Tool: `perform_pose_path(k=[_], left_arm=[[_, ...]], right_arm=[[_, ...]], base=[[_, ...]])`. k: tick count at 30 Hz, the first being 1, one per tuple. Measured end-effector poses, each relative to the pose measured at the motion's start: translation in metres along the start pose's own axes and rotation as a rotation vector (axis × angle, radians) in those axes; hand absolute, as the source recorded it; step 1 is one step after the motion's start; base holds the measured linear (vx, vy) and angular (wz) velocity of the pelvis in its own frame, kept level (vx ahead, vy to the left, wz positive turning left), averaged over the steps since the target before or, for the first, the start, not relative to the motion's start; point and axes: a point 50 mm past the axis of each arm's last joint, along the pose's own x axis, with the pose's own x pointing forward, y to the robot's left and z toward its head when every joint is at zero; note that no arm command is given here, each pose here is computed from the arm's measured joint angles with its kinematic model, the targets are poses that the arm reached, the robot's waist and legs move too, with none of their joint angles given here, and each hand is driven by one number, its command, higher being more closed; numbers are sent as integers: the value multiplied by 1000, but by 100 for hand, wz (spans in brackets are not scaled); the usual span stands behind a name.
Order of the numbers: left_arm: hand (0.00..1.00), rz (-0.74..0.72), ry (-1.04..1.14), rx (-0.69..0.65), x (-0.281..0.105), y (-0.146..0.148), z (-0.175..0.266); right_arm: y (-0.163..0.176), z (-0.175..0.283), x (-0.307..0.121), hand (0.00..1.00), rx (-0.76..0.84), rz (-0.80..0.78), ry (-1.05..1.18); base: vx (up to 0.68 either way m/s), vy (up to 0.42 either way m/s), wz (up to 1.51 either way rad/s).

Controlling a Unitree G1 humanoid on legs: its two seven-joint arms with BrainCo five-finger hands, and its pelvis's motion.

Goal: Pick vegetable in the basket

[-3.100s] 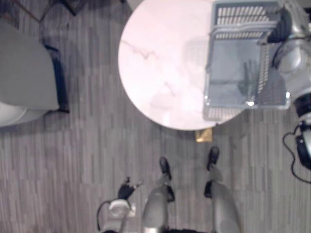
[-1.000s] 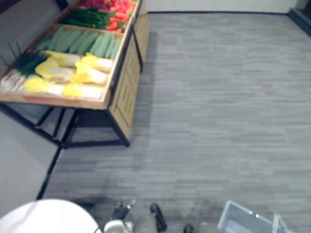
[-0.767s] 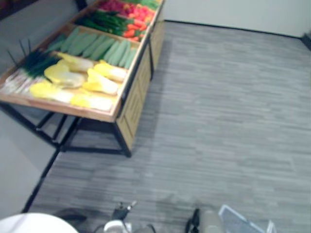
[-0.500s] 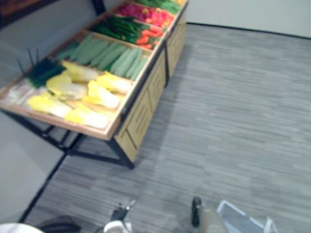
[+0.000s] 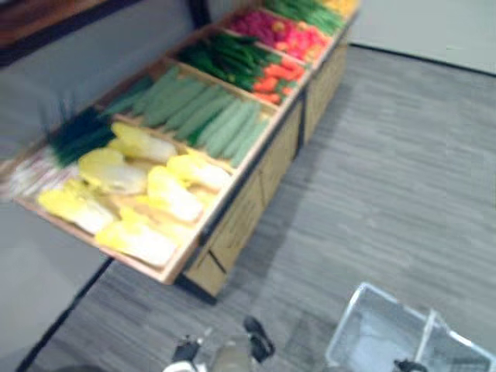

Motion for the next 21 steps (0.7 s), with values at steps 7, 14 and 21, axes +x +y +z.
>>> perform_pose_path(k=[7,14,21], left_arm=[[0,-16,-61,31,2,-3,16],[0,131,19,-182,-2,30,-8],[0,105,75,-407,-7,-9,-15]], right_arm=[[26,33,0,100,-67,81,-129],[18,6,-3,100,24,32,-44],[0,0,-2,100,89,-24,-8]], base=[[491,-46,189],[336,-464,147],[190,-368,101]])
